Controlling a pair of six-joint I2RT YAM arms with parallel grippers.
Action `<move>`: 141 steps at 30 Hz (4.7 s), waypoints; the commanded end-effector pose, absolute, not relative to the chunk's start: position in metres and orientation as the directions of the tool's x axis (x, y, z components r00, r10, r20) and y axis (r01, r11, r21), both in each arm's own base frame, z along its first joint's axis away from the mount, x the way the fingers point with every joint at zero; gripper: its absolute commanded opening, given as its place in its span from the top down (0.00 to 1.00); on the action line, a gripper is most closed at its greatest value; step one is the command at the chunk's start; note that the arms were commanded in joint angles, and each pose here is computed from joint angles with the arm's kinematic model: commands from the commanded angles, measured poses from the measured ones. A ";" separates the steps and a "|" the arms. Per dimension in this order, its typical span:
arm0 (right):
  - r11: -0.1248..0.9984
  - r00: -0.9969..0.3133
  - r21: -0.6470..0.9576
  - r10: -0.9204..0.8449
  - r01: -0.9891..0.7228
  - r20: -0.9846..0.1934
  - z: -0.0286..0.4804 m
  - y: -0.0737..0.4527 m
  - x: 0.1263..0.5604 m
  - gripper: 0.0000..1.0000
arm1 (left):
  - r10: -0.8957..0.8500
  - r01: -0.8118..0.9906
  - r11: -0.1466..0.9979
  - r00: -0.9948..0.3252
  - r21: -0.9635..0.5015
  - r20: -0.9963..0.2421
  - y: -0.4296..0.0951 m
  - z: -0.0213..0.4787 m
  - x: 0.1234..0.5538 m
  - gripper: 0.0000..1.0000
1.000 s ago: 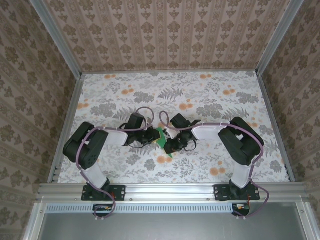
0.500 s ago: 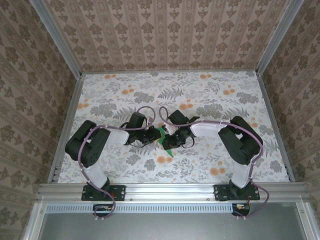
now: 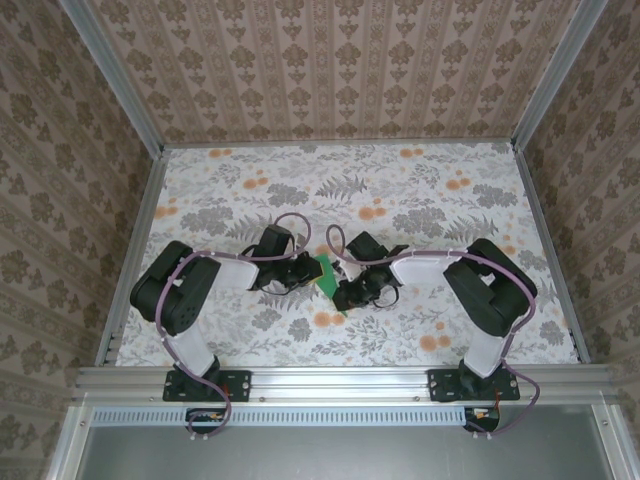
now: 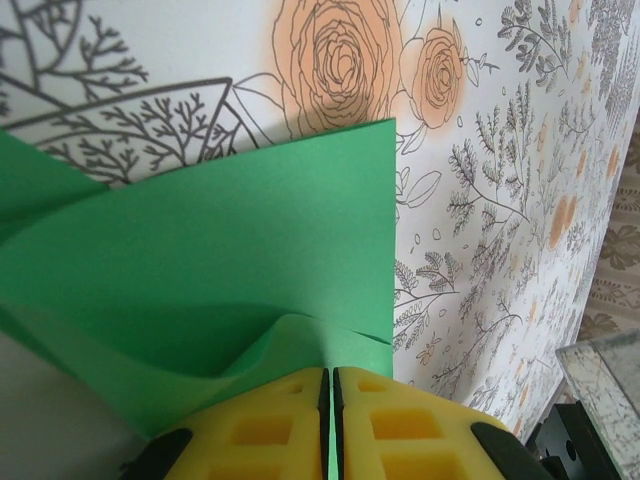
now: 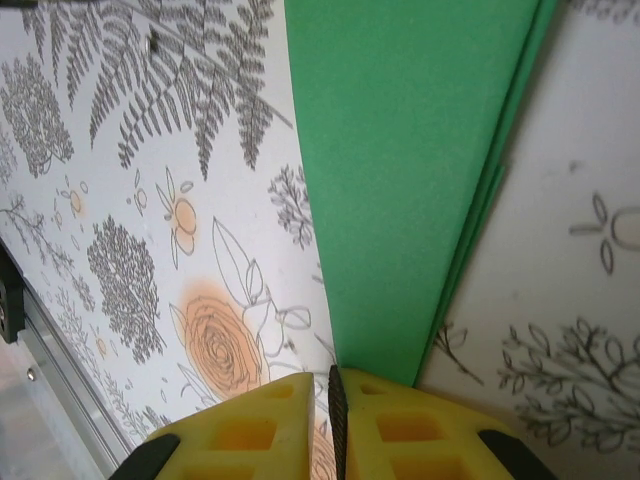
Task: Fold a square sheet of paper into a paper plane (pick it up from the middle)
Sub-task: Fold the wing for the fifth time at the center of the table.
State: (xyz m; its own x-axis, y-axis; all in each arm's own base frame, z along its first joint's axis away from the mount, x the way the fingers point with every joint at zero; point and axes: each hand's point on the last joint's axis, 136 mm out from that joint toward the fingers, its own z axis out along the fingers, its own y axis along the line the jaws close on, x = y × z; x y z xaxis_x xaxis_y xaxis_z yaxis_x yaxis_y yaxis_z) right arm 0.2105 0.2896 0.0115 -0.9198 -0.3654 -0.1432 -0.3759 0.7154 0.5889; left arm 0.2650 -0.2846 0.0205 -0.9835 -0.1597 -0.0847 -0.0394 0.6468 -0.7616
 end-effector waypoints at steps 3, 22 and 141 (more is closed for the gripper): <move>0.797 -0.916 0.518 -0.396 -0.310 0.060 -0.012 0.245 0.159 0.86 | -0.214 -0.131 0.743 -0.976 -0.657 -0.048 -0.260 -0.013 0.256 0.86; 0.774 -0.918 0.499 -0.371 -0.390 -0.142 0.023 0.276 0.222 0.86 | -0.154 -0.031 0.750 -0.979 -0.660 -0.130 -0.273 0.015 0.288 0.85; 0.854 -0.962 0.493 -0.250 -0.166 0.108 -0.019 0.221 0.163 0.90 | -0.198 -0.146 0.860 -0.979 -0.489 -0.055 -0.241 -0.039 0.287 0.96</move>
